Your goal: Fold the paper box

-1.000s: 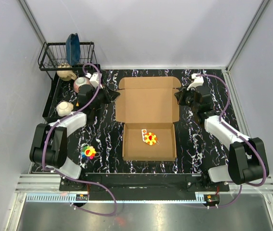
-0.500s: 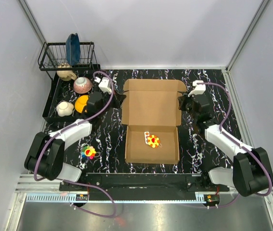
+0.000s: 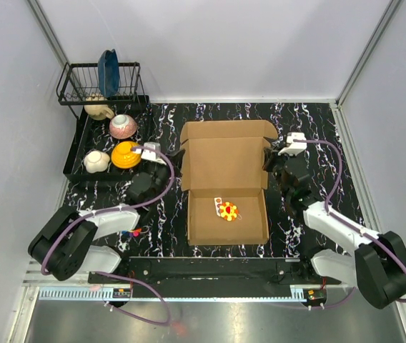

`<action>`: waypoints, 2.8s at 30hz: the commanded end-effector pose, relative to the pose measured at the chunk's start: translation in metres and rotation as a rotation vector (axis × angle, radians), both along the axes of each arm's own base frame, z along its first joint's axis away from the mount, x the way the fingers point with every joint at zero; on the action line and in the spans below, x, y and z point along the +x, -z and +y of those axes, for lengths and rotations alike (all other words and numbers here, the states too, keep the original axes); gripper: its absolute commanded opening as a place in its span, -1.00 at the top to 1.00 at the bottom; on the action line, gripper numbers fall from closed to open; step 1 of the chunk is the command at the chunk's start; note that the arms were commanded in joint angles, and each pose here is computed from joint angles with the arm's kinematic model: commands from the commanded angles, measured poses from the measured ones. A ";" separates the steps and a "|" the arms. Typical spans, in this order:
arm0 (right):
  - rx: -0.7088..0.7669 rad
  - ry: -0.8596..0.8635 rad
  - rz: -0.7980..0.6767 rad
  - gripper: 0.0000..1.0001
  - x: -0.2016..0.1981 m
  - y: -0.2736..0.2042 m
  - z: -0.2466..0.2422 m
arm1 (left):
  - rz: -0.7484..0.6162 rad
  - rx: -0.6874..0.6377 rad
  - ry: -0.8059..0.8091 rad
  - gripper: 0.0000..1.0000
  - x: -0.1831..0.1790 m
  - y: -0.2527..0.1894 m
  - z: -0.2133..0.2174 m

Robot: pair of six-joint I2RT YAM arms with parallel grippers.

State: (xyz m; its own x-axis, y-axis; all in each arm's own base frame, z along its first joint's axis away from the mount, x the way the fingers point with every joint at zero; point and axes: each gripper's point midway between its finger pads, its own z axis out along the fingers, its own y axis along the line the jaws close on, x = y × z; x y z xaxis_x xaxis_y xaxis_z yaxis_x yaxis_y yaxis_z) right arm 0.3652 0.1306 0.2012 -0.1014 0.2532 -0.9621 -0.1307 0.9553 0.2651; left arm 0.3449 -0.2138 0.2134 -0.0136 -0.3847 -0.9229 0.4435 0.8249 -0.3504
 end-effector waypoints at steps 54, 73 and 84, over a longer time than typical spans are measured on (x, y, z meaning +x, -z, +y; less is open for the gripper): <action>0.102 -0.087 -0.266 1.00 -0.027 0.002 0.075 | -0.323 -0.254 -0.071 1.00 -0.038 -0.077 0.002; 0.097 -0.109 -0.048 1.00 -0.097 0.062 0.054 | -0.210 -0.195 0.027 1.00 -0.106 -0.023 -0.004; 0.136 -0.110 0.039 1.00 -0.123 0.085 0.050 | -0.157 -0.158 0.010 1.00 -0.130 0.006 0.016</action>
State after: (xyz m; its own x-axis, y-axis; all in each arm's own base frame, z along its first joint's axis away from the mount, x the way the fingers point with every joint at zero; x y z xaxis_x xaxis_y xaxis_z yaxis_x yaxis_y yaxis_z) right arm 0.2612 0.1685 0.1601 -0.0151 0.4316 -0.9019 -0.2015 0.8822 0.4255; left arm 0.2397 -0.2118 0.1828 0.0710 -0.3630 -0.9291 0.4419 0.8465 -0.2969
